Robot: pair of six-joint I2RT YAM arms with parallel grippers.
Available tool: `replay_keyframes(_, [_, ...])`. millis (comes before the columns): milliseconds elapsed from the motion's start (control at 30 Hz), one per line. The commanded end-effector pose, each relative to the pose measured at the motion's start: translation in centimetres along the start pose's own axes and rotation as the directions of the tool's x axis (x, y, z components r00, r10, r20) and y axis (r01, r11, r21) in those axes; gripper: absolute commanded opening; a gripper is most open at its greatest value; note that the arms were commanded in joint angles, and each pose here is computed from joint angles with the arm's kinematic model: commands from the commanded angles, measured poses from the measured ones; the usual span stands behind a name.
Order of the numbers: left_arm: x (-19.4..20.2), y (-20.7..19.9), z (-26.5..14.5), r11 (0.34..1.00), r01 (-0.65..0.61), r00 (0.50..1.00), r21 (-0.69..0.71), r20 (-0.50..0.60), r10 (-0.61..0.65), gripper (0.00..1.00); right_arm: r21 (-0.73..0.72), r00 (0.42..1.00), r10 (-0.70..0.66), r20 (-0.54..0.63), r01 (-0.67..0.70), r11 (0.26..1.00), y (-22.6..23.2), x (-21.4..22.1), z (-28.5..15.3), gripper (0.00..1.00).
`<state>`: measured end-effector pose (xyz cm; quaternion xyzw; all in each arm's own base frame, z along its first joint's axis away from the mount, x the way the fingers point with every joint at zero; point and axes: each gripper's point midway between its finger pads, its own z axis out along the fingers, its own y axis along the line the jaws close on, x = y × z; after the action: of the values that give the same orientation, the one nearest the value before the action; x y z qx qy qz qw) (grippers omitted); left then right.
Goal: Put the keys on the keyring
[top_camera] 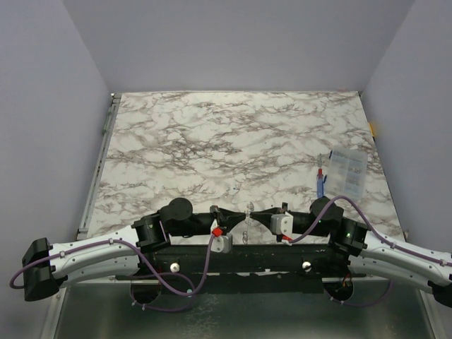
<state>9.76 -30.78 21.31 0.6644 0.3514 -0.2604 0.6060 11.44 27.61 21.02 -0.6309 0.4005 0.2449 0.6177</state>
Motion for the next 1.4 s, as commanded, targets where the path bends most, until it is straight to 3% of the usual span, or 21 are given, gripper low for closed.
replay_keyframes(0, [-0.1, -1.2, 0.0, 0.999, -0.005, 1.000, 0.052, 0.008, 0.005, 0.00, 0.032, 0.999, -0.013, 0.043, 0.011, 0.999, -0.7, -1.1, -0.1, 0.01])
replay_keyframes(367, [0.1, -0.7, -0.2, 1.000, 0.008, 1.000, 0.025, -0.011, -0.007, 0.00, 0.029, 0.999, -0.019, 0.043, 0.018, 0.999, -0.6, -1.1, -0.1, 0.00])
replay_keyframes(600, [0.5, -0.4, -0.5, 1.000, 0.010, 1.000, -0.004, -0.030, -0.010, 0.33, 0.032, 0.999, -0.022, 0.045, 0.021, 0.999, -0.7, -1.2, -0.2, 0.01])
replay_keyframes(767, [0.7, -0.2, -0.6, 1.000, 0.018, 0.999, -0.018, -0.036, -0.019, 0.44, 0.031, 0.998, -0.026, 0.050, 0.025, 0.999, -0.7, -1.3, -0.2, 0.01])
replay_keyframes(1033, [1.3, 1.2, -0.3, 0.986, 0.115, 0.991, -0.124, -0.051, -0.122, 0.48, 0.030, 0.998, -0.033, 0.062, 0.031, 0.999, -0.7, -1.6, -0.3, 0.01])
replay_keyframes(1367, [1.5, 2.2, 0.3, 0.965, 0.176, 0.982, -0.193, -0.029, -0.185, 0.44, 0.039, 0.993, -0.050, 0.105, 0.046, 0.998, -0.9, -2.6, -0.6, 0.01])
